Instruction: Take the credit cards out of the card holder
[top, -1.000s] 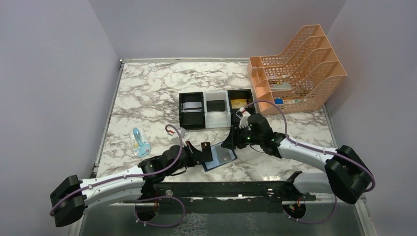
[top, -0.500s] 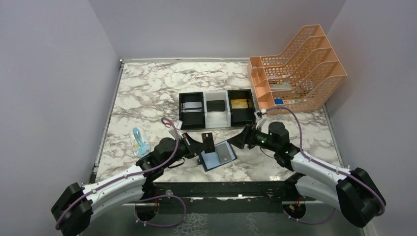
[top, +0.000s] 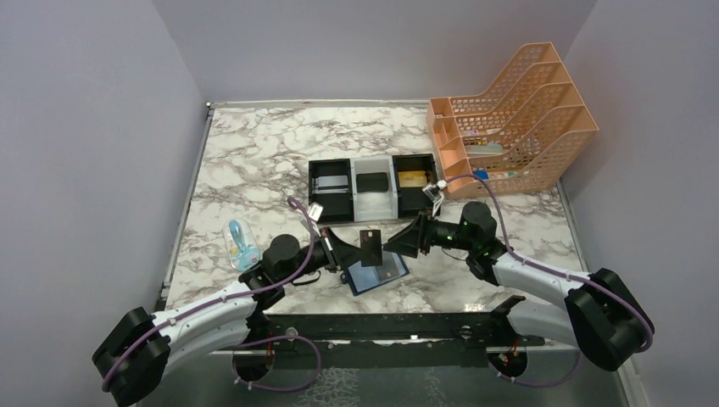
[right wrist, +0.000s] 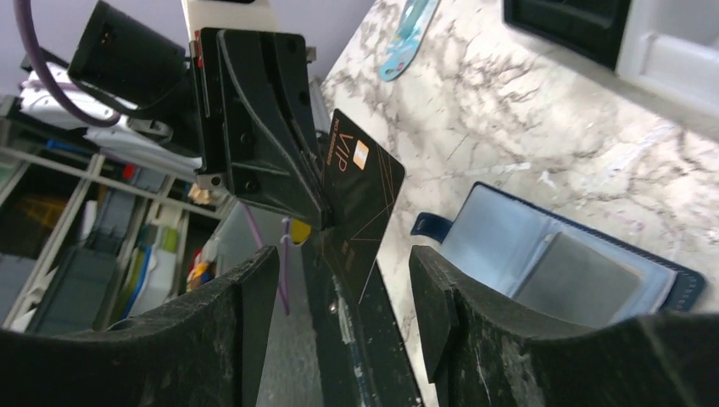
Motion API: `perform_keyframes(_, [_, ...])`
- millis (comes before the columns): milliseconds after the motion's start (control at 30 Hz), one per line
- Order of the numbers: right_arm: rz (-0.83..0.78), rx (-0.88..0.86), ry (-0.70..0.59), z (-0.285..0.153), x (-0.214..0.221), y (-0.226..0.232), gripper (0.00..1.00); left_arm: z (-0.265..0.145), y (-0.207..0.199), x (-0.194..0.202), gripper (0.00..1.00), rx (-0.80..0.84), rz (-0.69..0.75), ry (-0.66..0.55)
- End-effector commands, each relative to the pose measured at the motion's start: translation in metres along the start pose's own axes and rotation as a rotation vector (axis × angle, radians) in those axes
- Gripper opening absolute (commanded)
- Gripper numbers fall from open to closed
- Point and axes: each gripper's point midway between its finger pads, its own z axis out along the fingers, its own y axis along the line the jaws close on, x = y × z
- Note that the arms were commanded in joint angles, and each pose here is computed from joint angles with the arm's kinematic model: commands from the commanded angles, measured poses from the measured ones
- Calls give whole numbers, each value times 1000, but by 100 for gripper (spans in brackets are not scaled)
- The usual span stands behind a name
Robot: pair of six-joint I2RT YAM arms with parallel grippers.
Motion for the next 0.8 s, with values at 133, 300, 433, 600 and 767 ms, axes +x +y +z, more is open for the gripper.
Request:
perform_keyframes(133, [3,-142,69,6,-4,27,52,-2,-35,-12,0,139,60,-32])
perform_keyframes(300, [48,-169,110,10,1,27,43,-3,-40,-14,0,164,62,-40])
perform_keyframes(433, [92,-199,112,12,3,29,36,-4,-44,-15,0,178,63,-40])
perform_keyframes(600, [120,-232,106,14,0,33,29,-4,-45,-12,0,188,61,-30])
perform_keyframes(767, [175,-228,141,19,1,30,24,-4,-43,-11,0,188,52,-28])
